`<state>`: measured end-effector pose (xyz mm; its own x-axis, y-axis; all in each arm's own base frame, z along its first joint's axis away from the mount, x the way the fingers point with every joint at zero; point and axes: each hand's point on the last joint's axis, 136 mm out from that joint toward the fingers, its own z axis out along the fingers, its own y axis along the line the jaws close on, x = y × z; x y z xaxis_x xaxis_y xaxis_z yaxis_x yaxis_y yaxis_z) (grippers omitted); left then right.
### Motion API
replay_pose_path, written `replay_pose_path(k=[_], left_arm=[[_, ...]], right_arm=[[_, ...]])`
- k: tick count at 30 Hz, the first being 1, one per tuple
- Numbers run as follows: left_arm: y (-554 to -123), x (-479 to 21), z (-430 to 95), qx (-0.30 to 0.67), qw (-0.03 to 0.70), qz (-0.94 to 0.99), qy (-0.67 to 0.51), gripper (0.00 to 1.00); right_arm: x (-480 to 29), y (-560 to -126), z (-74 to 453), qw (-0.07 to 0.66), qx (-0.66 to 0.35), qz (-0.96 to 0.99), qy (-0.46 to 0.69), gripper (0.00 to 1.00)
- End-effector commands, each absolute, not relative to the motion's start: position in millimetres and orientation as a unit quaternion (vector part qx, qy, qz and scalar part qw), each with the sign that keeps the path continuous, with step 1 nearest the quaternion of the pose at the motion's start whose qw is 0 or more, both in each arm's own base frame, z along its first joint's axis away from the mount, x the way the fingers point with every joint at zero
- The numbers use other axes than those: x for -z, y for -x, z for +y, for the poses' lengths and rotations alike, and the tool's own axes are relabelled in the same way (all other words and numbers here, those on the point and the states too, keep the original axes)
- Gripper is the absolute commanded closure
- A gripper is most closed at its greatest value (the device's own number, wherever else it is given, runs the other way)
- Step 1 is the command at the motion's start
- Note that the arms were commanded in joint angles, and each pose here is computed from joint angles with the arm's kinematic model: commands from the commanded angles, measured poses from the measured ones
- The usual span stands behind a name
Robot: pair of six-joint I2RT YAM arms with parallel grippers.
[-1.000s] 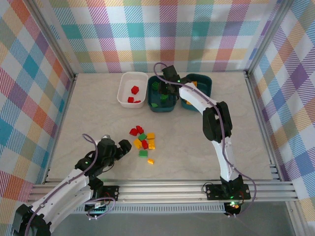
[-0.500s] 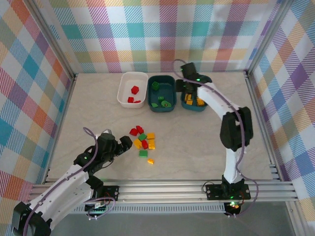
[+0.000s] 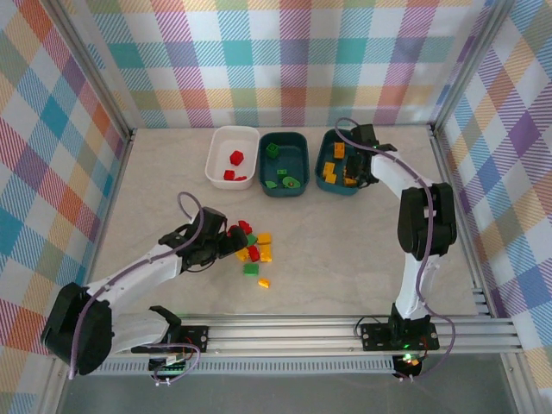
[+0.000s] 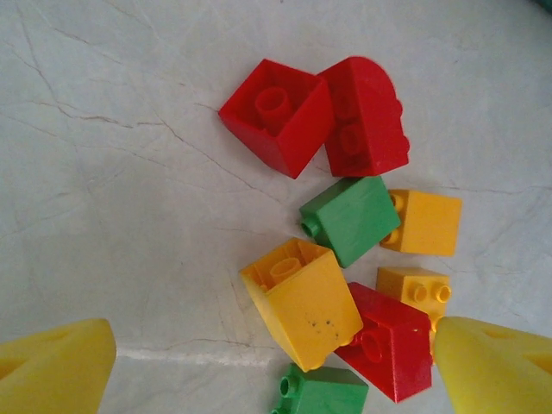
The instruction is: Sort the legos into containers by color
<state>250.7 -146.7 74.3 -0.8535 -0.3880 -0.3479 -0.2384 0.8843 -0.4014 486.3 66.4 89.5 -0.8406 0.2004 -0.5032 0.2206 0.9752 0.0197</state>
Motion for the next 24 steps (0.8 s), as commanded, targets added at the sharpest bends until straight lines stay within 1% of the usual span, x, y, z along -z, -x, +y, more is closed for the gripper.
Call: replay_pose_path(k=[1, 8, 10, 17, 21, 24], left_arm=[[-258.2, -85.6, -159.1, 0.185, 0.218, 0.947, 0.148, 0.06], [-264.4, -88.2, -164.4, 0.173, 0.218, 0.951, 0.139, 0.06], [-264.2, -86.6, -165.1, 0.170, 0.214, 0.952, 0.137, 0.06], [-267.0, -87.2, -168.7, 0.171, 0.214, 0.952, 0.135, 0.06], [-268.1, -89.3, -171.5, 0.173, 0.215, 0.952, 0.130, 0.06], [-271.3, -97.1, -171.8, 0.170, 0.221, 0.952, 0.122, 0.06]], right_arm=[[-75.2, -475.2, 65.5, 0.241, 0.026, 0.965, -0.101, 0.60], [-68.3, -480.0, 76.8, 0.245, -0.001, 0.967, -0.070, 0.73], [-70.6, -480.7, 77.6, 0.253, -0.004, 0.965, -0.065, 0.76], [-89.9, -479.0, 79.6, 0.282, -0.012, 0.958, -0.048, 0.79], [-93.2, -473.6, 90.8, 0.296, -0.021, 0.955, 0.003, 0.83], [-98.9, -469.1, 98.2, 0.308, -0.035, 0.950, 0.038, 0.84]])
